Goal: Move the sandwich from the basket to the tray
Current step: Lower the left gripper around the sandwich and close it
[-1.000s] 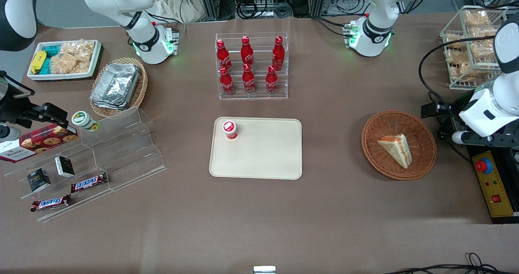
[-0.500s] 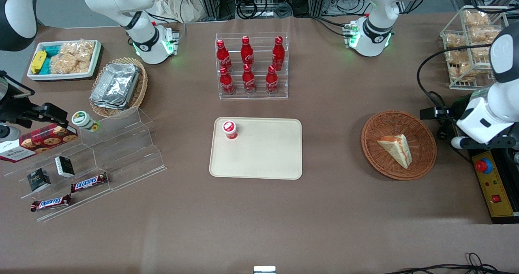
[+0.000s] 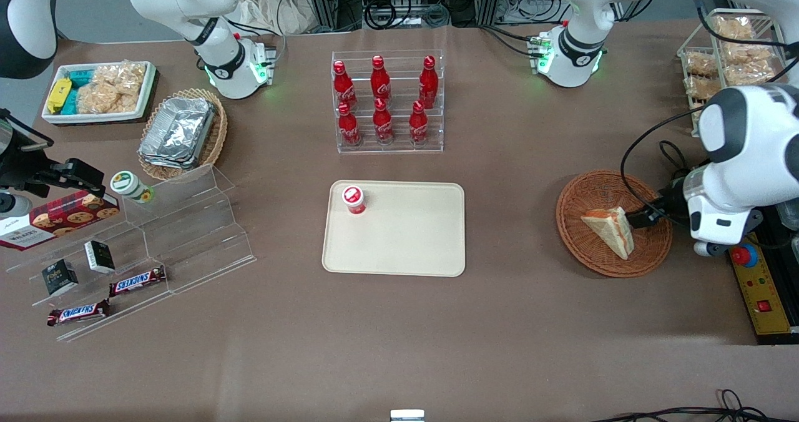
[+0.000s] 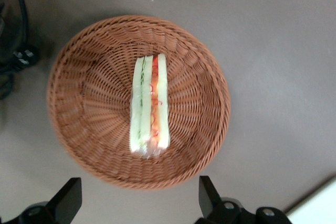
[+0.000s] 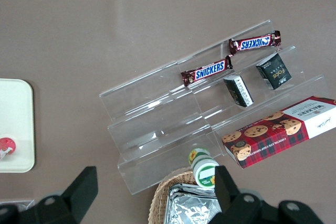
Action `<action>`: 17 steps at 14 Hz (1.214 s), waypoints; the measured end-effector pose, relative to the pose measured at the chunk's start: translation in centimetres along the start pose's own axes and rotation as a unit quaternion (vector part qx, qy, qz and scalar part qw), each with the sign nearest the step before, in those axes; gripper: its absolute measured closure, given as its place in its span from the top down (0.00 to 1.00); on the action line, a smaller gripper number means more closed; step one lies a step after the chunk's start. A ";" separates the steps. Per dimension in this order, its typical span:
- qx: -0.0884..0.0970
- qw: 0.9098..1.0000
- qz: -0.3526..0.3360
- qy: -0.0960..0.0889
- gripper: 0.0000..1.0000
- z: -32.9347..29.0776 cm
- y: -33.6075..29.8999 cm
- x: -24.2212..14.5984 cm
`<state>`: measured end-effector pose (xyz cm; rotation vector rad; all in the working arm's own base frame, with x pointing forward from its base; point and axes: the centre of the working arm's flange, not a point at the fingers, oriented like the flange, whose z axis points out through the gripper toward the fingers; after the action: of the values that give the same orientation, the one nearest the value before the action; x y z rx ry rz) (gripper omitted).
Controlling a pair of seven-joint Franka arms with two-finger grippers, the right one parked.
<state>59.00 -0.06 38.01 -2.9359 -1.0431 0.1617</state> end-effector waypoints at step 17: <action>0.056 0.996 -0.051 0.047 0.72 15.1 -0.7 -2.0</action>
<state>55.40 -0.95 23.16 -2.7547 -1.1285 0.0764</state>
